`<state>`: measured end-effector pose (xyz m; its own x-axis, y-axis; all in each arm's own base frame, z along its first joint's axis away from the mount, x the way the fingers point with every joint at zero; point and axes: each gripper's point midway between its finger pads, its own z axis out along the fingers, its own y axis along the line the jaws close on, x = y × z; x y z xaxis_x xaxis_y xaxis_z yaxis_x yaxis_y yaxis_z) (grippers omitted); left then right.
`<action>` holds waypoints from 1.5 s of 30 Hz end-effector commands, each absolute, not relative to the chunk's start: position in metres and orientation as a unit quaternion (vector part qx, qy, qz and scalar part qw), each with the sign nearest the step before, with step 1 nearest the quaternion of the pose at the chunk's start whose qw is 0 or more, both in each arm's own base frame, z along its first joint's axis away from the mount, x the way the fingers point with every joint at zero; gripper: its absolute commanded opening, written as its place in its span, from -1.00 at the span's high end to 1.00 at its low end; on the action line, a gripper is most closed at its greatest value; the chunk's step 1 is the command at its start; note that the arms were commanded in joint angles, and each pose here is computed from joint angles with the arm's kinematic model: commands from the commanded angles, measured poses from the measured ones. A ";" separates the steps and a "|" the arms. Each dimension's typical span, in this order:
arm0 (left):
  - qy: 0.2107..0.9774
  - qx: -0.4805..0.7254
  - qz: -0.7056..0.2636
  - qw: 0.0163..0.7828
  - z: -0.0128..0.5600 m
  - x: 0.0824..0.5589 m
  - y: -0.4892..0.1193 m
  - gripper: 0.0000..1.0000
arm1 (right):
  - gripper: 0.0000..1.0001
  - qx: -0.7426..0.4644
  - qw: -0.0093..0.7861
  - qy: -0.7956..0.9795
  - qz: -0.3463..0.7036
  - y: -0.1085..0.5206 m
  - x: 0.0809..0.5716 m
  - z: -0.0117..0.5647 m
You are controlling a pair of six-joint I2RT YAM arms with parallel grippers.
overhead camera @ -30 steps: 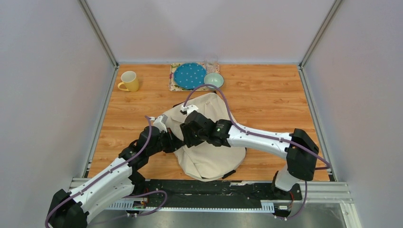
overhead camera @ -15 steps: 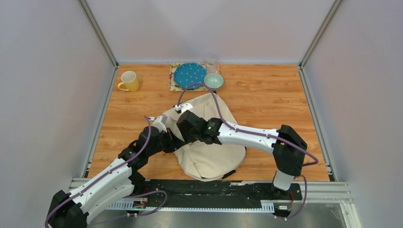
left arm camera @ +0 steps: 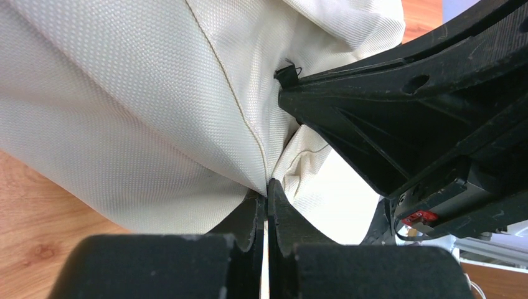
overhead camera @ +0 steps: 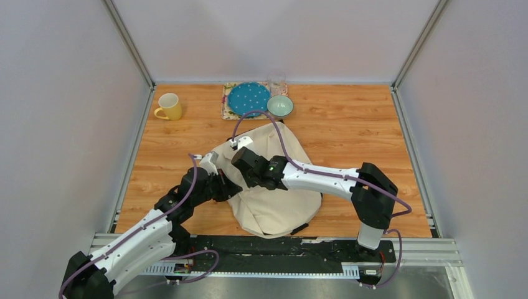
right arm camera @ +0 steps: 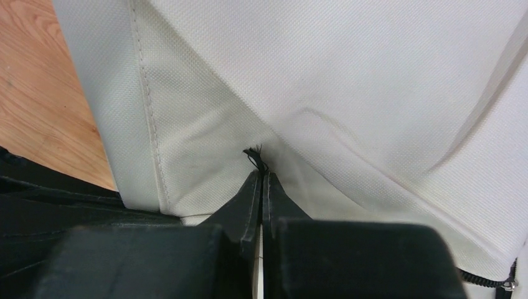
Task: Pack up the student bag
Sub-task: Zip the student bag at the center of the board.
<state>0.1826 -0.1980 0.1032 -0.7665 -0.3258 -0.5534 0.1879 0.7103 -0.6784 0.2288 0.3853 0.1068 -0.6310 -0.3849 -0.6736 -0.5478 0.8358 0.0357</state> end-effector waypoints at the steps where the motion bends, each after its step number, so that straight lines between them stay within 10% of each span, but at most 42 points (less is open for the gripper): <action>1: 0.846 -0.039 -0.388 0.364 0.116 0.188 -0.198 1.00 | 1.00 -0.240 0.378 0.887 0.110 0.383 0.239 0.130; 45: 0.867 -0.056 -0.340 0.360 0.093 0.174 -0.171 1.00 | 1.00 0.046 0.372 0.924 0.069 0.176 0.311 0.083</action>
<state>0.1742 -0.1829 0.1037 -0.7377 -0.3577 -0.5726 0.1737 0.7190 -0.6730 0.2954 0.2085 0.0853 -0.7557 0.1007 -0.6471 -0.0462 0.9774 0.2061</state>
